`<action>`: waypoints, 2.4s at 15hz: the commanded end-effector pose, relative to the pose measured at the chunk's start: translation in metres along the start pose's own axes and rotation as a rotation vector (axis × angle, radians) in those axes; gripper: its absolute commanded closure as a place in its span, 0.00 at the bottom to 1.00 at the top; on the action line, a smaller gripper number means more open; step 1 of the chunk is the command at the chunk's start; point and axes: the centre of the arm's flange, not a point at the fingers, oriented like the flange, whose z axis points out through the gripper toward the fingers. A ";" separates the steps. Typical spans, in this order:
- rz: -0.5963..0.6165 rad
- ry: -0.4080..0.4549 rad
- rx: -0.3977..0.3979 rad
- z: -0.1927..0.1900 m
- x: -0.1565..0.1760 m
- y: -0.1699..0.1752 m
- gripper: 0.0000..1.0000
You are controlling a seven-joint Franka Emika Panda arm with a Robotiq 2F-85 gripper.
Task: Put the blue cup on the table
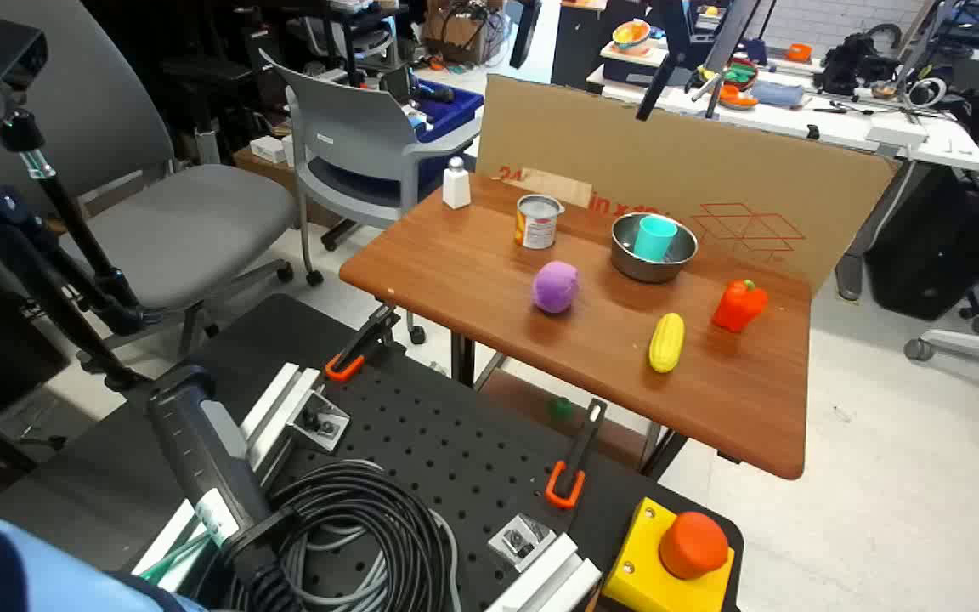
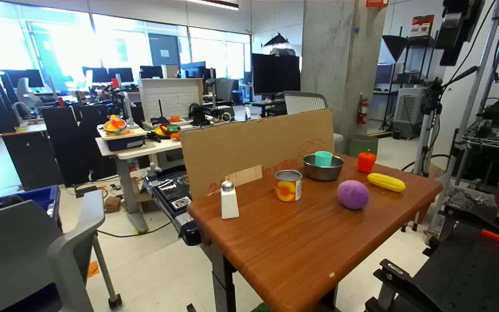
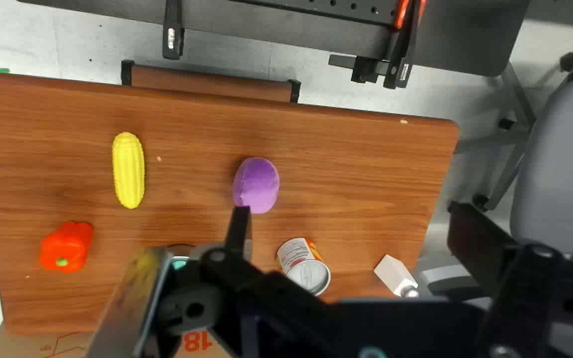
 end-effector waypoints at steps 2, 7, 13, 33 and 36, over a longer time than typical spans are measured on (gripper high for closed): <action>0.000 0.000 0.000 0.000 0.000 0.000 0.00; 0.053 -0.079 0.021 0.018 0.020 0.006 0.00; 0.205 -0.113 -0.021 0.095 0.103 0.048 0.00; 0.217 -0.060 -0.225 0.201 0.245 0.135 0.00; 0.211 -0.080 -0.222 0.219 0.251 0.136 0.00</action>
